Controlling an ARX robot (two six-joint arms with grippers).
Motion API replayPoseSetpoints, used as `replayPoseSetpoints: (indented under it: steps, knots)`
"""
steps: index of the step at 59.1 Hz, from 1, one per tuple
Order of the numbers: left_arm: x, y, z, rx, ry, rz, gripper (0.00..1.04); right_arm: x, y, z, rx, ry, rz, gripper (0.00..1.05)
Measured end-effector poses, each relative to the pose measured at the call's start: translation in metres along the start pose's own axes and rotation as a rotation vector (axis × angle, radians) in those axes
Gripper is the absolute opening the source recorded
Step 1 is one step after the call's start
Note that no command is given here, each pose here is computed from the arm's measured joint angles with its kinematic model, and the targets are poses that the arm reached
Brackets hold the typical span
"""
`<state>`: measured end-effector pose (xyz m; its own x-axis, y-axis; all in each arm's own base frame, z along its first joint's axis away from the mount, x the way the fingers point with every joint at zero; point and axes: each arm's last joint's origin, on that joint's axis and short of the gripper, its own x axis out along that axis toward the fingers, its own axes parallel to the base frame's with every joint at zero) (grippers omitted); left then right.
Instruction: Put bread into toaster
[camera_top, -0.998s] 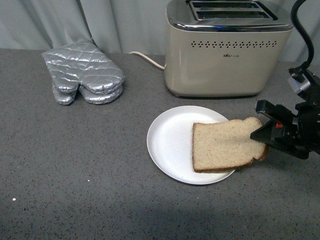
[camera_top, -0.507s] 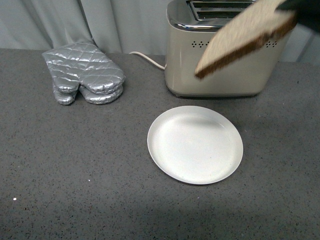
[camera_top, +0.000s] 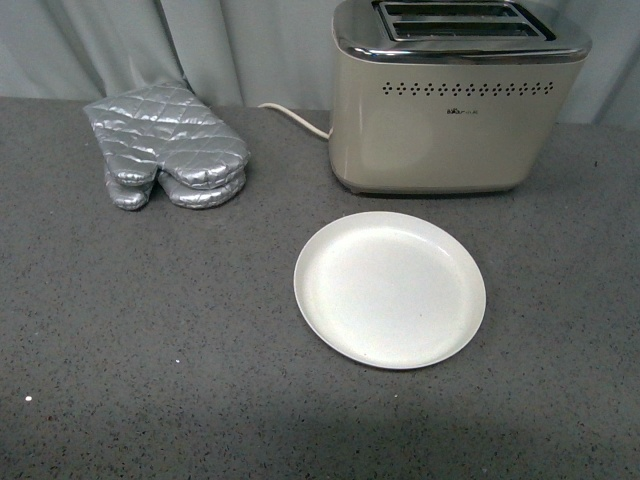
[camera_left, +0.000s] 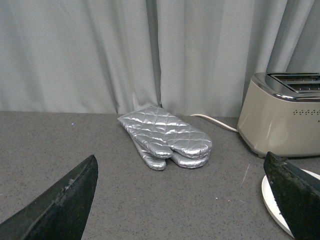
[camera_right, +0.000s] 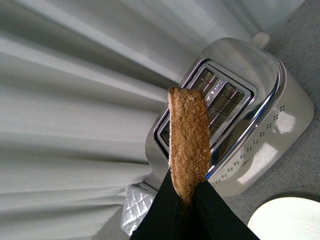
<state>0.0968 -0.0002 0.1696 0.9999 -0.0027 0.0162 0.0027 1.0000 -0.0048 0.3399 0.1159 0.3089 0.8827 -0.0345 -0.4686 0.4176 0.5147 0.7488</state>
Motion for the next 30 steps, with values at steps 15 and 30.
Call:
replayPoseSetpoints:
  steps: [15,30]
  knots:
    - [0.000,0.000,0.000,0.000,0.000,0.000,0.98,0.020,0.014,-0.006,0.111,-0.033,-0.140,0.01]
    - [0.000,0.000,0.000,0.000,0.000,0.000,0.98,0.047,0.024,-0.022,0.209,-0.032,-0.197,0.01]
